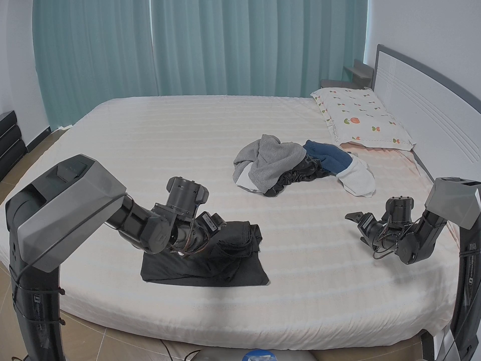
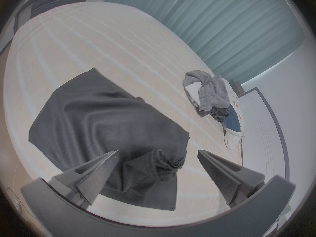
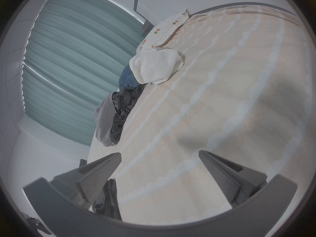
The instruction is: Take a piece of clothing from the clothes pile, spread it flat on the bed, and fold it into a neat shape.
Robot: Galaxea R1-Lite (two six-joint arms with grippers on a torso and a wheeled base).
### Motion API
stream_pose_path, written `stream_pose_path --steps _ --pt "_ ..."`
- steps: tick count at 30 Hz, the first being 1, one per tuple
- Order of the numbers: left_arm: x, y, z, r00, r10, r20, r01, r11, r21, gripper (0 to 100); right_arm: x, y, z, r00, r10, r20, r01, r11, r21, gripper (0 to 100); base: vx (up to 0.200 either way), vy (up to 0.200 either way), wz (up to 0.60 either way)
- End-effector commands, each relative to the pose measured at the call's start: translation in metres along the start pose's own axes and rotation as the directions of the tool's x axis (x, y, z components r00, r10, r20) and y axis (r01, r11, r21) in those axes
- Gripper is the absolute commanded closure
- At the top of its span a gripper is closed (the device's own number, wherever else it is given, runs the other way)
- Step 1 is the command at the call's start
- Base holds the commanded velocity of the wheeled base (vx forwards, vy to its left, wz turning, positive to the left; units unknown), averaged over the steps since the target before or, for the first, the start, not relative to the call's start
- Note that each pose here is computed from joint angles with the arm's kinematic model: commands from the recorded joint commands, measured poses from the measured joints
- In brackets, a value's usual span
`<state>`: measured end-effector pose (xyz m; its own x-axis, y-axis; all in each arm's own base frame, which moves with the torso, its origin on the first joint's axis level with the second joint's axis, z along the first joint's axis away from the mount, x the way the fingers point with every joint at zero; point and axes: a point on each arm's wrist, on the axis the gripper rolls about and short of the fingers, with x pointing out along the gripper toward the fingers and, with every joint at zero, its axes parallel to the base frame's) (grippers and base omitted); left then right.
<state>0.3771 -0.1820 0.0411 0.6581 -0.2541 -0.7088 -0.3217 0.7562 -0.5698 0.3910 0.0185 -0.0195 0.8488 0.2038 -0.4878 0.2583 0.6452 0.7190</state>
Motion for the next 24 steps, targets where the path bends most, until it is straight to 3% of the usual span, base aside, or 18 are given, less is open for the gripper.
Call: stream_pose_path --steps 1,5,8,12,24 --pt "-0.022 0.039 0.016 1.0 -0.019 0.007 0.02 0.993 -0.115 0 0.0 0.001 -0.003 1.0 -0.001 -0.007 0.001 1.0 -0.002 0 -0.2 0.0 0.0" --pt "-0.019 0.066 0.014 1.0 -0.026 0.009 0.027 0.983 -0.18 0 0.0 0.001 -0.003 1.0 0.0 -0.007 0.0 1.0 -0.002 0 -0.2 0.0 0.0" --pt "-0.017 0.081 0.012 0.999 -0.042 0.012 0.043 0.979 -0.198 0 0.001 0.001 -0.004 1.0 -0.001 -0.011 0.001 1.0 -0.003 0 0.0 0.0 0.0" --pt "-0.029 0.083 0.024 0.99 -0.111 0.087 0.129 0.959 -0.252 0 0.001 0.002 -0.008 1.0 0.002 -0.019 -0.002 1.0 -0.007 0 0.0 0.0 0.0" --pt "-0.038 0.1 0.055 0.979 -0.127 0.16 0.172 0.935 -0.31 0 0.002 0.005 -0.011 1.0 0.006 -0.026 -0.006 1.0 -0.014 0 0.0 0.0 0.0"
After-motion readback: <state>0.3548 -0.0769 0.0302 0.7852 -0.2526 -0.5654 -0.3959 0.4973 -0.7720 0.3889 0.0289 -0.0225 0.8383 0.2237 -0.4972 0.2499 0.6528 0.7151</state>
